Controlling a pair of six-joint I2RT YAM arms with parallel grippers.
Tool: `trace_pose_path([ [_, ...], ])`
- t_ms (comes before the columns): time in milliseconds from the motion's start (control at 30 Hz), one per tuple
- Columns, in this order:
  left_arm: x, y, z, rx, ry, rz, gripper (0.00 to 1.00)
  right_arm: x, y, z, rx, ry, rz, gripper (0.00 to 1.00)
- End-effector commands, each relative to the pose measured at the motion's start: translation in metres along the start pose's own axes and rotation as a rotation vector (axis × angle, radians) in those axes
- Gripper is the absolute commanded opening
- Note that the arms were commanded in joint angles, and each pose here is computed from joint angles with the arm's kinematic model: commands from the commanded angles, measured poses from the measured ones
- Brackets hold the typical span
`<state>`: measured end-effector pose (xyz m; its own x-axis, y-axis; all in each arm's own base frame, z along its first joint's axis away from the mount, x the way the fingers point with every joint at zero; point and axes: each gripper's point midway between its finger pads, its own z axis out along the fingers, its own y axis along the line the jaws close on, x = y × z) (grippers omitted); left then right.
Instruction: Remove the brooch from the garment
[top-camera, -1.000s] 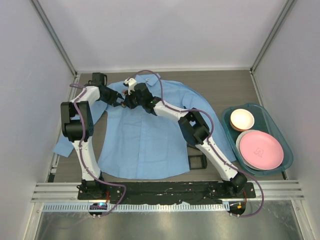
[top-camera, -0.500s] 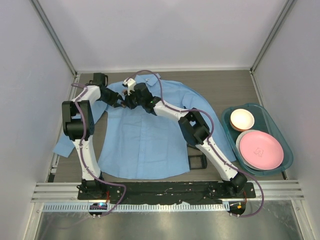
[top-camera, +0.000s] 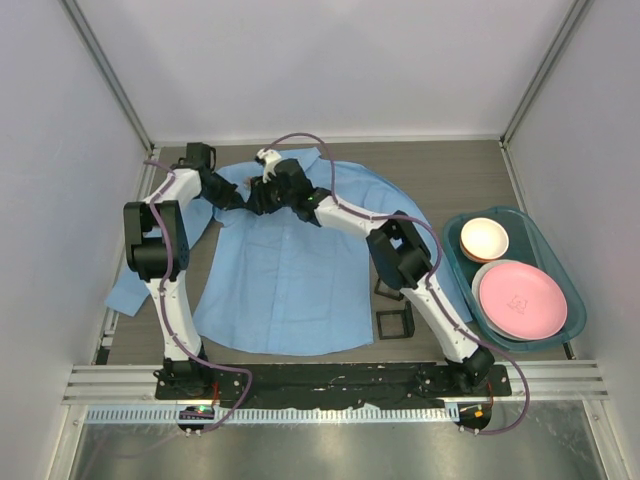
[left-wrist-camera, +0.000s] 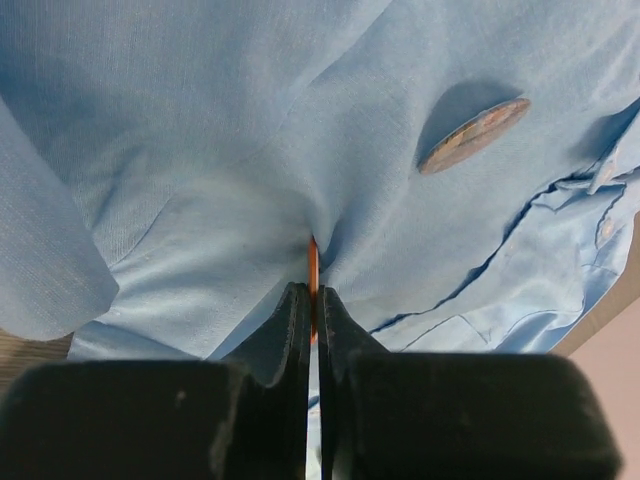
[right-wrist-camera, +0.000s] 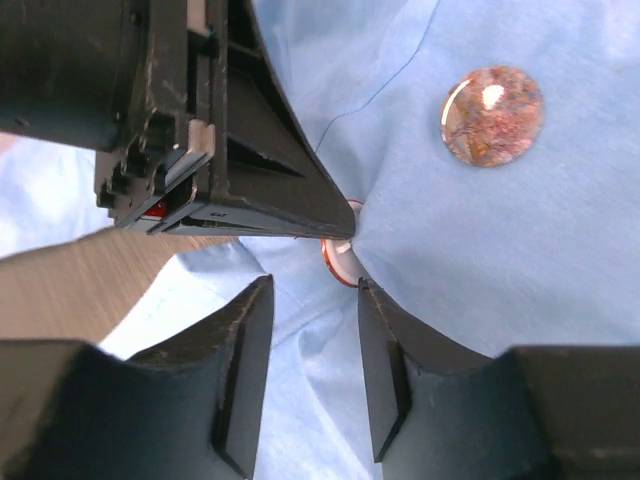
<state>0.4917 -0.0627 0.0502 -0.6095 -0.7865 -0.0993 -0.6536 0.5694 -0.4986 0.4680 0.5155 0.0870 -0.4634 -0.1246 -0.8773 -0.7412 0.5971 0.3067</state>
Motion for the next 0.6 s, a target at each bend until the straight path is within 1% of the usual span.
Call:
trace_pose_path([
  [0,-0.007,-0.009,-0.005,0.048,-0.035,0.093,0.03,-0.072,0.005,-0.038,-0.064,-0.132,0.224,0.49],
  [67,-0.006,-0.006,-0.004,0.048,-0.033,0.116,0.03,-0.070,0.002,-0.036,-0.064,-0.124,0.268,0.53],
  [133,-0.005,-0.003,-0.006,0.051,-0.039,0.138,0.03,-0.068,0.002,-0.033,-0.077,-0.115,0.285,0.53],
  [167,-0.005,-0.003,-0.006,0.054,-0.044,0.147,0.03,-0.060,-0.002,-0.028,-0.071,-0.100,0.308,0.52],
  [200,-0.005,-0.006,-0.009,0.066,-0.056,0.158,0.03,-0.062,-0.001,-0.027,-0.076,-0.105,0.315,0.50],
  [233,-0.003,-0.002,-0.008,0.062,-0.055,0.161,0.03,-0.059,-0.001,-0.024,-0.084,-0.097,0.325,0.47],
  [267,-0.003,0.000,-0.008,0.063,-0.062,0.170,0.03,-0.058,0.000,-0.022,-0.088,-0.096,0.335,0.42],
  [367,-0.003,0.004,-0.009,0.067,-0.087,0.193,0.03,-0.050,0.001,-0.013,-0.109,-0.091,0.362,0.35],
  [500,-0.007,0.004,-0.011,0.093,-0.132,0.212,0.04,-0.044,0.004,-0.005,-0.127,-0.095,0.376,0.32],
  [567,-0.004,0.008,-0.008,0.098,-0.134,0.209,0.04,-0.038,0.005,0.000,-0.134,-0.090,0.383,0.31],
])
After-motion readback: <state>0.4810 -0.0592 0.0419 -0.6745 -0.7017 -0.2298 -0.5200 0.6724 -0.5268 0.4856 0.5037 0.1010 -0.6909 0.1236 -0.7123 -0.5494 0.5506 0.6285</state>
